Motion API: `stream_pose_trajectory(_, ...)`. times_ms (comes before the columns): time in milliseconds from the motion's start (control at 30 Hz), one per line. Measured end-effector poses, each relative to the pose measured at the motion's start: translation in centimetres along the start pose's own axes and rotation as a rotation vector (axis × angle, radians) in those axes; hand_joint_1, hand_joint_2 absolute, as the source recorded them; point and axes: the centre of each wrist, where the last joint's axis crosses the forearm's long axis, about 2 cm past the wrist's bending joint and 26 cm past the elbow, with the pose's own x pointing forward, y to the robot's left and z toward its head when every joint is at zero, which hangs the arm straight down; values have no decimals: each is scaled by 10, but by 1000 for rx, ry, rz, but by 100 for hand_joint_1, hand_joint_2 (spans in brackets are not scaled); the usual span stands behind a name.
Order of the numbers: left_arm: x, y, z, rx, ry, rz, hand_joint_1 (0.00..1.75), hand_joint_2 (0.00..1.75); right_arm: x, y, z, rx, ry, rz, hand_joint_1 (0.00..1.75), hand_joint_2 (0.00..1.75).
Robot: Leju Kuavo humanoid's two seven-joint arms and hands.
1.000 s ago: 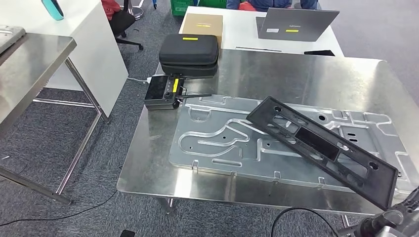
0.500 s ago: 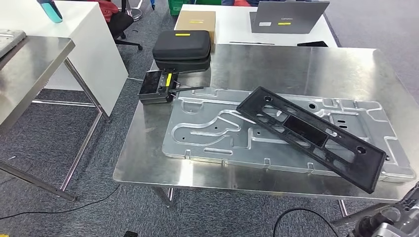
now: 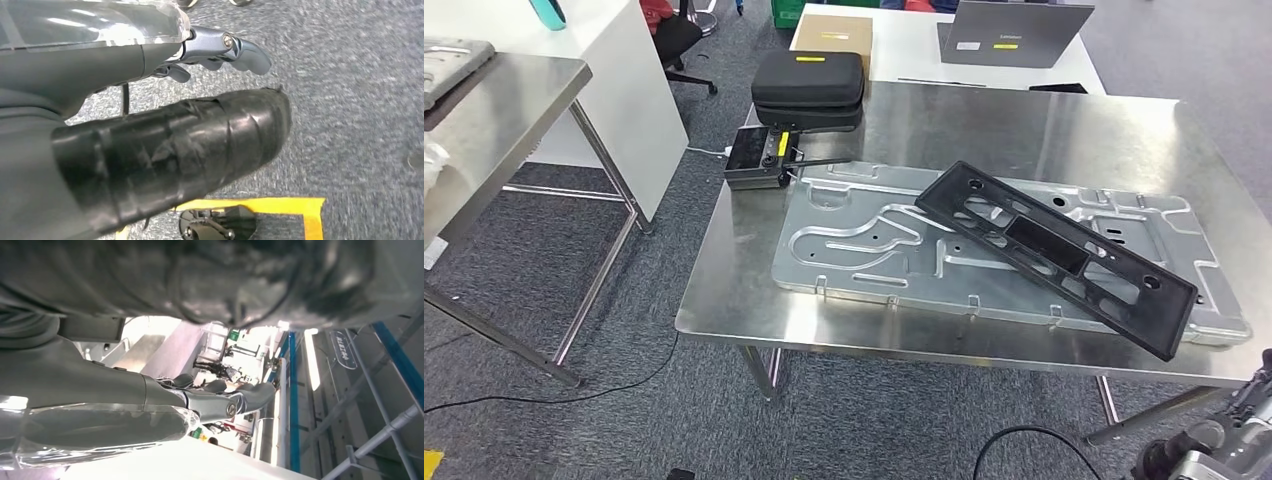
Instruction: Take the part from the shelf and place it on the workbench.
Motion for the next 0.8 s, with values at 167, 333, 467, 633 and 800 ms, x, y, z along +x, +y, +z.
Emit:
stream_pose_trajectory(167, -1, 0, 0, 2, 3, 2, 0, 0, -2, -1, 3, 6, 14, 7, 0, 0)
stream_pose_trajectory(333, 0, 0, 0, 2, 3, 4, 0, 0, -3, -2, 5, 9, 28, 13, 0, 0)
stream_pose_trajectory(467, 0, -1, 1, 2, 3, 5, 0, 0, -3, -1, 7, 9, 35, 13, 0, 0)
stream_pose_trajectory(633, -1, -1, 1, 4, 5, 6, 0, 0, -3, 0, 9, 15, 48, 10, 0, 0)
stream_pose_trajectory(800, 0, 0, 0, 6, 3, 7, 0, 0, -4, 0, 10, 20, 57, 9, 0, 0)
